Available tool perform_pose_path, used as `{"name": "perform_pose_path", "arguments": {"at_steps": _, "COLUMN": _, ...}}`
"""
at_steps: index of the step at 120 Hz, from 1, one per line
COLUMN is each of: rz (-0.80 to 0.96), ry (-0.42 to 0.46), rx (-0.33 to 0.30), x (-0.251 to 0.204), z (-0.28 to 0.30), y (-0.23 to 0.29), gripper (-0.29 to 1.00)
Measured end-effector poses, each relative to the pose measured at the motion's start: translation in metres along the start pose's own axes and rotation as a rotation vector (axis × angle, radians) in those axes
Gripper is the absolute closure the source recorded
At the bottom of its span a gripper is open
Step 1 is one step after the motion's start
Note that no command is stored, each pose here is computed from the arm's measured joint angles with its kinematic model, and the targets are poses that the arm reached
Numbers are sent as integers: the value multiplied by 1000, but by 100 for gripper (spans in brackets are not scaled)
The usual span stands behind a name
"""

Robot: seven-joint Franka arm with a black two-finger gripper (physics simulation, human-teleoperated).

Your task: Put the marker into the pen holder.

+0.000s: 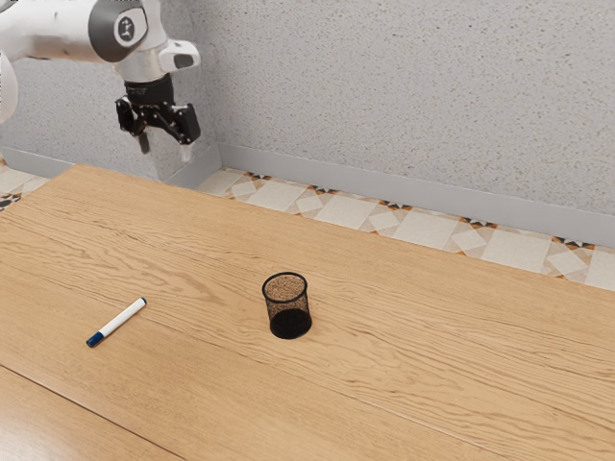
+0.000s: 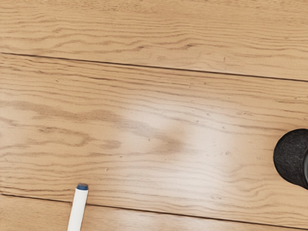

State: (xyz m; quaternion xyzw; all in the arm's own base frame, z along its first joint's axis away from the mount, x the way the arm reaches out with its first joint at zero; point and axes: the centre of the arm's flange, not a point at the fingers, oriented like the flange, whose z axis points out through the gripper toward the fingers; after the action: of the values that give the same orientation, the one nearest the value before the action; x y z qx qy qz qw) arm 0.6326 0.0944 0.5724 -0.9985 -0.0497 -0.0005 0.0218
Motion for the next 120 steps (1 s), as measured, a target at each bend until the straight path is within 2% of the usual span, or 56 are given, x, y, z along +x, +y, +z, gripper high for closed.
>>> {"name": "perform_pose_path", "arguments": {"at_steps": 16, "rz": 31, "ry": 4, "rx": 10, "x": 2, "z": 13, "y": -8, "gripper": 2}}
{"name": "perform_pose_path", "arguments": {"at_steps": 29, "rz": 31, "ry": -171, "rx": 17, "x": -72, "z": 100, "y": -38, "gripper": 2}}
{"name": "perform_pose_path", "arguments": {"at_steps": 39, "rz": 78, "ry": -249, "rx": 27, "x": -116, "z": 151, "y": -33, "gripper": 2}}
{"name": "perform_pose_path", "arguments": {"at_steps": 50, "rz": 121, "ry": -312, "rx": 30, "x": -144, "z": 199, "y": -29, "gripper": 2}}
{"name": "perform_pose_path", "arguments": {"at_steps": 65, "rz": 180, "ry": -293, "rx": 50, "x": -140, "z": 247, "y": -37, "gripper": 2}}
{"name": "perform_pose_path", "arguments": {"at_steps": 84, "rz": 147, "ry": -228, "rx": 65, "x": -137, "z": 280, "y": -103, "gripper": 2}}
{"name": "perform_pose_path", "arguments": {"at_steps": 106, "rz": 209, "ry": -181, "rx": 79, "x": -131, "z": 297, "y": -114, "gripper": 2}}
{"name": "perform_pose_path", "arguments": {"at_steps": 120, "rz": 241, "ry": -183, "rx": 71, "x": -137, "z": 308, "y": -115, "gripper": 2}}
